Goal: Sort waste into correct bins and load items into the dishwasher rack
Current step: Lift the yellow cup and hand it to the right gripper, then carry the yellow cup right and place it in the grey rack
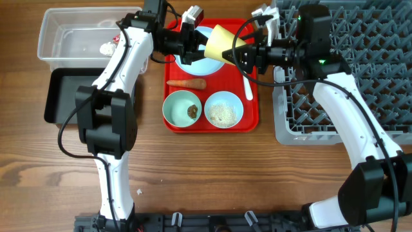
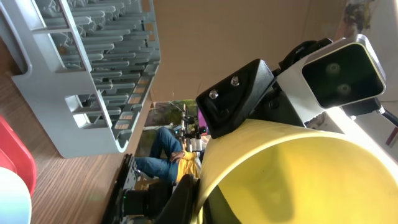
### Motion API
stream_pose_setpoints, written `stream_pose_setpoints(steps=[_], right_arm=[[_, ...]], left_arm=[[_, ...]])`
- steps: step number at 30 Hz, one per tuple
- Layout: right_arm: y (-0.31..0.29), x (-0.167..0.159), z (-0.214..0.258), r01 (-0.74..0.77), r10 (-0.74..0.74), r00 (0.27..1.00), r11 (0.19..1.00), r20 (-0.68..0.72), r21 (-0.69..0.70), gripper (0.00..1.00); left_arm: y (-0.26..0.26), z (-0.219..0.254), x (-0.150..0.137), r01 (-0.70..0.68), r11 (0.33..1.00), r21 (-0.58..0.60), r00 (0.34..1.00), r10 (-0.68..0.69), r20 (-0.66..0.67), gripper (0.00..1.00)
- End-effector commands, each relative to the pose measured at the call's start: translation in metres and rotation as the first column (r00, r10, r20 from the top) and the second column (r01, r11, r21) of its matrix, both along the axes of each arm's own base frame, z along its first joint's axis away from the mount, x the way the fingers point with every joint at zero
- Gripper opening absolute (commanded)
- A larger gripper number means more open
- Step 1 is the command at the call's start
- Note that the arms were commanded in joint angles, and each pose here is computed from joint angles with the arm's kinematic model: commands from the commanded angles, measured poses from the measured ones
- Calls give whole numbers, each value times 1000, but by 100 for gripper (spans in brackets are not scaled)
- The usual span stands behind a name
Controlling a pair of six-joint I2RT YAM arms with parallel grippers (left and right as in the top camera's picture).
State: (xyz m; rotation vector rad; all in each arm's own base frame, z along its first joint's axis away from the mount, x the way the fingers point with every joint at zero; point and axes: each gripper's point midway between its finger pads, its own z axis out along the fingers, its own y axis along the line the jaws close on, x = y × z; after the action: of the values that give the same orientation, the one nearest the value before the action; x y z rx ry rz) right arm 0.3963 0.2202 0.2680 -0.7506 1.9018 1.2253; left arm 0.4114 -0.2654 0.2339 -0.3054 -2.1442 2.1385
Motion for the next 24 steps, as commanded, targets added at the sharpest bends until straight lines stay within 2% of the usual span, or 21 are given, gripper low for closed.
stream_pose_setpoints(steps=[1, 3, 6, 10, 16, 20, 24], right_arm=[[8, -3, 1, -27, 27, 999, 1000, -23, 16, 48], [3, 0, 2, 2, 0, 998, 1000, -56, 24, 46], [-15, 9, 3, 74, -68, 989, 996, -131, 42, 46], [-38, 14, 6, 140, -129, 975, 989, -182, 50, 45], [-77, 15, 1, 315, -320, 916, 947, -242, -61, 44], [-116, 8, 5, 476, -523, 814, 850, -254, -225, 45], [-166, -14, 18, 602, -738, 647, 648, -190, -467, 45]], left_arm=[[-3, 29, -7, 17, 999, -30, 997, -14, 69, 17], [-4, 30, -6, 16, 999, -32, 996, -13, 88, 31], [-4, 29, -3, 14, 999, -31, 993, -10, 117, 40], [-5, 26, 0, 4, 1000, -14, 990, -2, 141, 42], [-4, 1, 12, -68, 989, 128, 983, 45, 178, 43], [0, -21, 23, -133, 959, 249, 974, 80, 211, 44], [11, -50, 36, -216, 885, 413, 962, 120, 246, 48]])
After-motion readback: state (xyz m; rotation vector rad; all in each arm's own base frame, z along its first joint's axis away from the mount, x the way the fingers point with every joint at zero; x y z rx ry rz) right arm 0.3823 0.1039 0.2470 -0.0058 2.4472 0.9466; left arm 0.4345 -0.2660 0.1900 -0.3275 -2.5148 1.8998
